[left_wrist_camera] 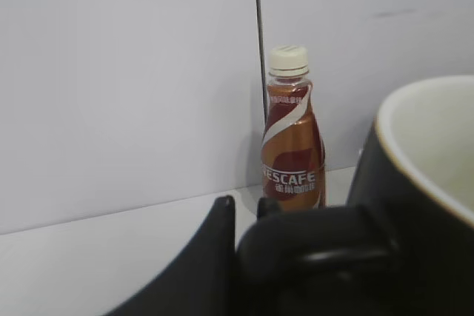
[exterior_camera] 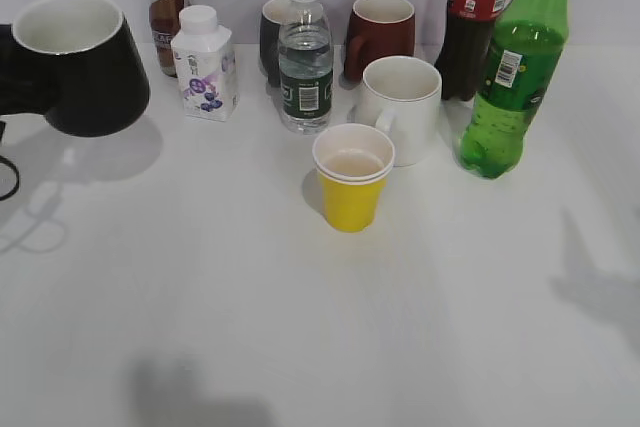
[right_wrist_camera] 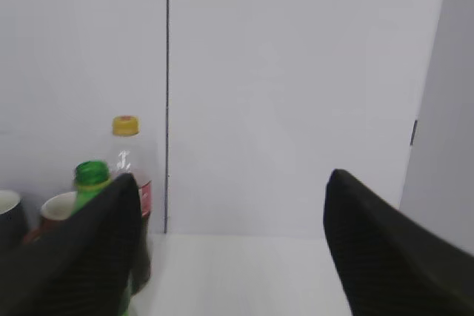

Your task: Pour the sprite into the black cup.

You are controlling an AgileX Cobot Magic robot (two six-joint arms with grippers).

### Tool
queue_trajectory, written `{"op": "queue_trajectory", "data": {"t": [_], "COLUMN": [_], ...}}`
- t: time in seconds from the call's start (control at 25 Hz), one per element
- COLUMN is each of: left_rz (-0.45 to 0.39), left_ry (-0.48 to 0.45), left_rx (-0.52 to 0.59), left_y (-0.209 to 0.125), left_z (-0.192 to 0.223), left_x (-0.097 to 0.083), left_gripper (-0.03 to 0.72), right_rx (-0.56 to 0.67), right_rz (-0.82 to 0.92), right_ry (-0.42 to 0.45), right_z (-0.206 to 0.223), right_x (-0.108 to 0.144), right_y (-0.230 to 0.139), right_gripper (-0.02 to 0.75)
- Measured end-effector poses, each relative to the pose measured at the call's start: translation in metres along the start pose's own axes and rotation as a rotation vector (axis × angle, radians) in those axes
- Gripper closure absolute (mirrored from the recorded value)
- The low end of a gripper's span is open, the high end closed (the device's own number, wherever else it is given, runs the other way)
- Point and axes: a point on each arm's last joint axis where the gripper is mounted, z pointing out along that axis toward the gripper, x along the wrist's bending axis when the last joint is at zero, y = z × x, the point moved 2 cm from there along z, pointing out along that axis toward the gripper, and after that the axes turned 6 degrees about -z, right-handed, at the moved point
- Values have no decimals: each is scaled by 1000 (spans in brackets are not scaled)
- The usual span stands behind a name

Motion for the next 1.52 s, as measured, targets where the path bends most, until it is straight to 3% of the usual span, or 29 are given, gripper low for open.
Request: {"op": "queue_trajectory", "data": {"t": [0.12,0.44,0.8,0.92,1.12,1.52], "left_rz": [2,1,27,40,48,88], "left_ry": [-1,-1,-42,-62,-73,-154], "left_rx": [-2,23,29,32,39,106], "left_y": [3,-2,-2,-3,-3,-12], "left_z": [-12,-24,-24,-24,-24,-24], "left_x": [-3,-5,-9,-11,-12,-28], "left_gripper": [627,627,627,627,628,629], "right_rx": [13,249,422,392,307,278], "right_rz": [-3,101,43,3,43,71], "right_ry": [-21,6,326,385,398,388], "right_z": [32,93,105,111,124,178], "right_x": [-1,11,81,93,102,115], "right_y": [-11,-84,-166,-180,-186,-191], "right_gripper": [164,165,199,180,76,66]}}
